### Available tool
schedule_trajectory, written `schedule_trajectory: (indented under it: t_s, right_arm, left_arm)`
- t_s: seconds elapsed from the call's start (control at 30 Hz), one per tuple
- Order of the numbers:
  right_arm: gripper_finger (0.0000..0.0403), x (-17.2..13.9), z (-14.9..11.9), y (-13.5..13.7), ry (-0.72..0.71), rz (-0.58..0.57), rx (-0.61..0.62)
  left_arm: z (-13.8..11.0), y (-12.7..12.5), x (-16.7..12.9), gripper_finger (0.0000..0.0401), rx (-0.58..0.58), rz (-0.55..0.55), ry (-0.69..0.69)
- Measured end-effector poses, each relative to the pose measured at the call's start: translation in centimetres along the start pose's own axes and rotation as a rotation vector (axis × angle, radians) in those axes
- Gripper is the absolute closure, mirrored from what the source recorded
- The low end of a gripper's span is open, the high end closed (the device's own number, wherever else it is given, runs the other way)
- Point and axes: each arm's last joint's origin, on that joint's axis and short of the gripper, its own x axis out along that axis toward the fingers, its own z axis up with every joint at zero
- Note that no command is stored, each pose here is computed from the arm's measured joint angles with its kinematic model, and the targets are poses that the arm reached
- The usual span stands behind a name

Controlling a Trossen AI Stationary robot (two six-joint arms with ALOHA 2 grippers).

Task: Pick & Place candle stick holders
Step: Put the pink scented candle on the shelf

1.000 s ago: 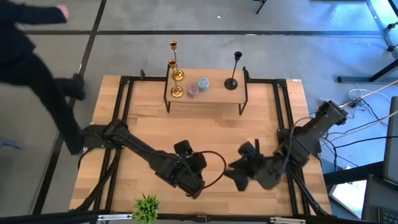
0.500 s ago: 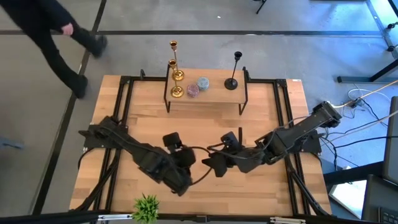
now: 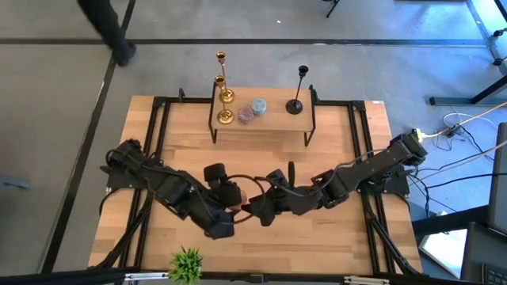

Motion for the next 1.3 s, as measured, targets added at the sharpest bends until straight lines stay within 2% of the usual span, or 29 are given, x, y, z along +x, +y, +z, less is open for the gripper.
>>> schedule_trajectory:
  t_s: [0.23,0.67,0.97,1.1,1.3]
  right_arm:
    - [0.0125,0.0,0.5,0.6,-0.025,0.059,0.012]
    - [0.0125,1.0,1.9,-0.1,-0.057,0.047,0.038]
    - [0.0127,2.0,2.2,-0.6,-0.023,0.047,0.075]
    - [0.0153,2.1,2.4,-0.7,-0.026,0.040,0.079]
    - [0.0234,2.3,2.8,-0.9,-0.011,0.040,0.108]
  left_arm:
    - [0.2,0.0,0.2,0.0109,-0.003,-0.006,-0.003]
    - [0.4,0.1,0.3,0.0109,0.022,-0.008,-0.007]
    - [0.6,0.5,0.6,0.0109,0.040,-0.002,-0.002]
    - [0.6,0.5,0.6,0.0109,0.048,-0.006,0.001]
    - [0.2,0.4,0.5,0.0109,0.070,0.009,0.020]
